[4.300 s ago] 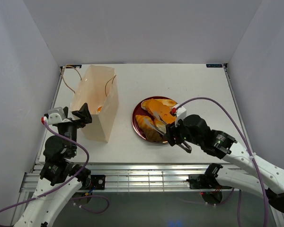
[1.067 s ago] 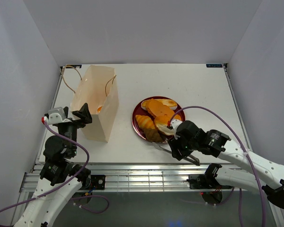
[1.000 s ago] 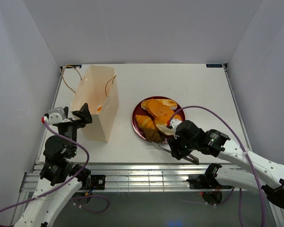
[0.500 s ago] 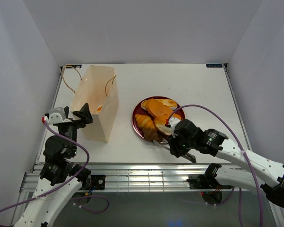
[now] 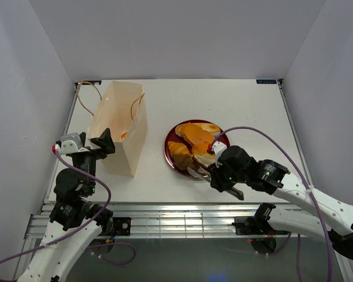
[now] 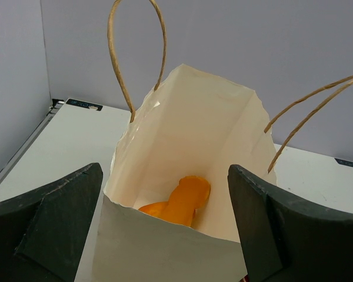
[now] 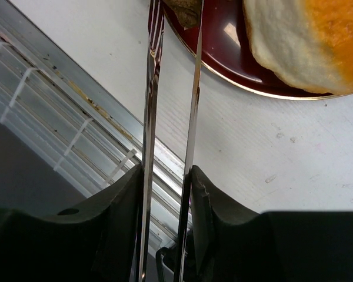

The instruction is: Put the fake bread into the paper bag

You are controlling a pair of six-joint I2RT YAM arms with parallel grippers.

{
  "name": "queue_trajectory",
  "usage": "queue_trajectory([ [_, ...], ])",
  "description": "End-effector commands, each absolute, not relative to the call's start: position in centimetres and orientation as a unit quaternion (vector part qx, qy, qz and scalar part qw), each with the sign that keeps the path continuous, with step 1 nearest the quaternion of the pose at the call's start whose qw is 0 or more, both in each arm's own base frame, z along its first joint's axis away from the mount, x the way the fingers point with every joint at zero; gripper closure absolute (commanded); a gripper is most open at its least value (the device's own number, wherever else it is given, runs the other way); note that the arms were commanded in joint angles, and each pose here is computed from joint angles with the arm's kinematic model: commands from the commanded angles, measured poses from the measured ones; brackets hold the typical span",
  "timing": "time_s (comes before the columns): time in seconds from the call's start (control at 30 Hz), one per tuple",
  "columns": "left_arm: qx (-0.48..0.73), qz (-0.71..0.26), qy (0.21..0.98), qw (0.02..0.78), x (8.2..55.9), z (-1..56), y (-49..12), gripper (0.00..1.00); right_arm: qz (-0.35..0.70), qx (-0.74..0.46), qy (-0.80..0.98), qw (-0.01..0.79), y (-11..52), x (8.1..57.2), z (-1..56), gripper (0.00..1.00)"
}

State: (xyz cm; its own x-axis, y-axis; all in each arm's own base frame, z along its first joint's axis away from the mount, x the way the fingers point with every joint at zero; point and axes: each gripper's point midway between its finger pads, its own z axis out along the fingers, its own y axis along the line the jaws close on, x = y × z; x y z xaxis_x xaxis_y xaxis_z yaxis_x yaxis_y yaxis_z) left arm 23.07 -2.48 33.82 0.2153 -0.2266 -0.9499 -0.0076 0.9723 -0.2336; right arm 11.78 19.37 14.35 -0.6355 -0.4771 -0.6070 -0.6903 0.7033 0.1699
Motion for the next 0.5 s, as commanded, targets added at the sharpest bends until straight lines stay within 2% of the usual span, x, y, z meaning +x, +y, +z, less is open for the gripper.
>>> queue_trajectory([
  [0.0, -0.088, -0.076, 0.626, 0.771, 23.1, 33.8, -2.8, 0.02, 0.239, -0.317, 0.856, 0.332, 21.1, 12.9, 18.4, 0.62],
  [0.23, -0.088, -0.074, 0.626, 0.771, 23.1, 33.8, -2.8, 0.02, 0.251, -0.313, 0.849, 0.344, 20.9, 12.8, 19.9, 0.65],
  [0.47, -0.091, -0.072, 0.626, 0.771, 23.0, 33.7, -2.7, 0.02, 0.276, -0.321, 0.822, 0.382, 21.7, 13.1, 23.8, 0.65],
])
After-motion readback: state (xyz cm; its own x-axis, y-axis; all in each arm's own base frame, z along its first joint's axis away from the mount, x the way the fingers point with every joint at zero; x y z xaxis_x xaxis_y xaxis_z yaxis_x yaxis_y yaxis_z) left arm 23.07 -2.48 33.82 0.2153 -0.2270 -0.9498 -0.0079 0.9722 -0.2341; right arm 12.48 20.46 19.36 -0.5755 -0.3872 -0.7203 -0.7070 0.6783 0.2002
